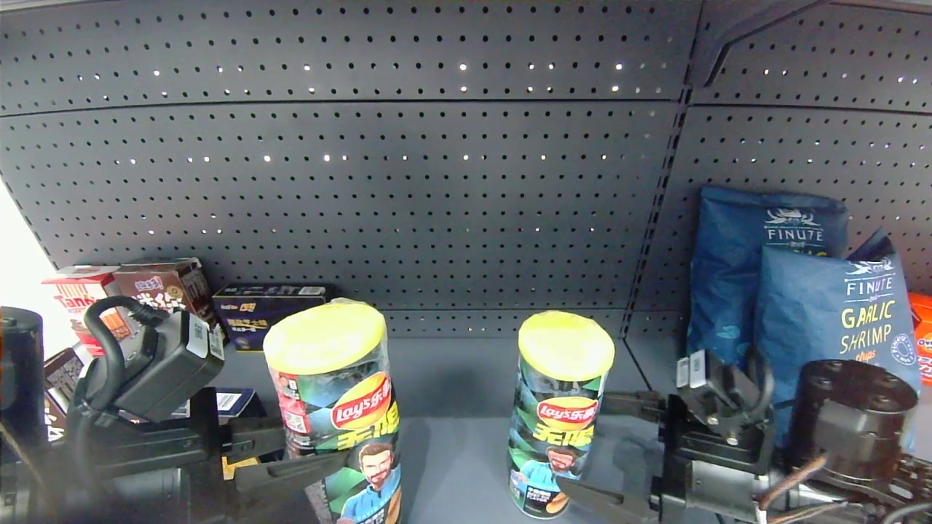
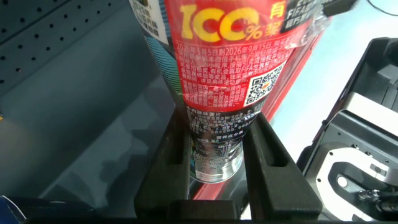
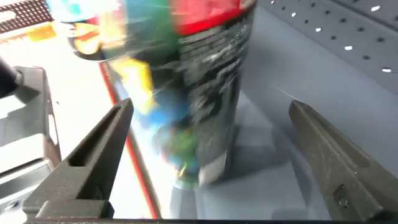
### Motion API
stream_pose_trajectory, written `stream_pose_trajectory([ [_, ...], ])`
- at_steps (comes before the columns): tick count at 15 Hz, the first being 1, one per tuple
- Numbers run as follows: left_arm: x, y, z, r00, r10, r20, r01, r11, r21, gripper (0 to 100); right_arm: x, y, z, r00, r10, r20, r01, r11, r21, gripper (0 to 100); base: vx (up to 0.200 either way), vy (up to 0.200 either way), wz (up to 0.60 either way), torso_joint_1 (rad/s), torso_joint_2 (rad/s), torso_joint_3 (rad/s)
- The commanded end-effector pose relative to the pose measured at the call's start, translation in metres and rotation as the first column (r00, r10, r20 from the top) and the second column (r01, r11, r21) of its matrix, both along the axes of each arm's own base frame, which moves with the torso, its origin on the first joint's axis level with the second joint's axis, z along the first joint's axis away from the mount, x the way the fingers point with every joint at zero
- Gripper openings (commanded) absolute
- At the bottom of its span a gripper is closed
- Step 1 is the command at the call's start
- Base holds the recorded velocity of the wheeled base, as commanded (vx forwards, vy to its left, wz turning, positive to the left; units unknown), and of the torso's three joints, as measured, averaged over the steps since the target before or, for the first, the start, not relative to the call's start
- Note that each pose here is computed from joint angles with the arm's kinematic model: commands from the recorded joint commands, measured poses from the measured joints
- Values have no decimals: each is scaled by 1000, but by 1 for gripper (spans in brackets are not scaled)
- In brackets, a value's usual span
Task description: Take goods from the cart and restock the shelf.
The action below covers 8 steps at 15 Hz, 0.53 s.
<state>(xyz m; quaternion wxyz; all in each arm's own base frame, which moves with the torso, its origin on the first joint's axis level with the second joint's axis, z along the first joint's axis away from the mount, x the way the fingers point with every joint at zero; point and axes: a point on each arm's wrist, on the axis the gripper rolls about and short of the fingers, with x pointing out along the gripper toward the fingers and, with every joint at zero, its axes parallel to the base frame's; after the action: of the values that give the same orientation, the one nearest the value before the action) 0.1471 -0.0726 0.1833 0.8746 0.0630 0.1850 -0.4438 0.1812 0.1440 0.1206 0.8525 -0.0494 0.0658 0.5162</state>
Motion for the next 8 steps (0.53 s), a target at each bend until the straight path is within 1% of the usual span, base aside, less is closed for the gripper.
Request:
stream_pose_trajectory([
  [1, 0, 0, 0, 1000, 0, 1, 0, 1000, -1, 0, -37, -38, 22, 995, -49, 92, 44, 997, 62, 100, 0, 0, 0, 0, 0, 0],
  [2, 0, 0, 1, 1000, 0, 3, 0, 1000, -1, 0, -50, -56, 32, 984, -105, 142, 91, 991, 98, 100, 0, 0, 0, 0, 0, 0],
  [3, 0, 0, 0, 1000, 1, 1, -1, 1000, 0, 0, -53, -65, 37, 976, -147, 160, 130, 985, 112, 100, 0, 0, 0, 0, 0, 0],
  [4, 0, 0, 1, 1000, 1, 3, -1, 1000, -1, 0, -62, -83, 44, 955, -237, 178, 218, 968, 124, 100, 0, 0, 0, 0, 0, 0],
  [5, 0, 0, 1, 1000, 1, 3, -1, 1000, -1, 0, -71, -93, 48, 928, -322, 185, 302, 944, 132, 100, 0, 0, 0, 0, 0, 0],
  [6, 0, 0, 1, 1000, 1, 3, -1, 1000, -1, 0, -81, -100, 50, 881, -436, 184, 416, 899, 137, 100, 0, 0, 0, 0, 0, 0],
  [7, 0, 0, 1, 1000, 0, 5, 0, 1000, -2, 0, -88, -106, 49, 834, -522, 180, 504, 853, 139, 100, 0, 0, 0, 0, 0, 0],
  [8, 0, 0, 2, 1000, 0, 7, 0, 1000, -3, 0, -94, -110, 47, 802, -570, 179, 552, 821, 142, 100, 0, 0, 0, 0, 0, 0],
])
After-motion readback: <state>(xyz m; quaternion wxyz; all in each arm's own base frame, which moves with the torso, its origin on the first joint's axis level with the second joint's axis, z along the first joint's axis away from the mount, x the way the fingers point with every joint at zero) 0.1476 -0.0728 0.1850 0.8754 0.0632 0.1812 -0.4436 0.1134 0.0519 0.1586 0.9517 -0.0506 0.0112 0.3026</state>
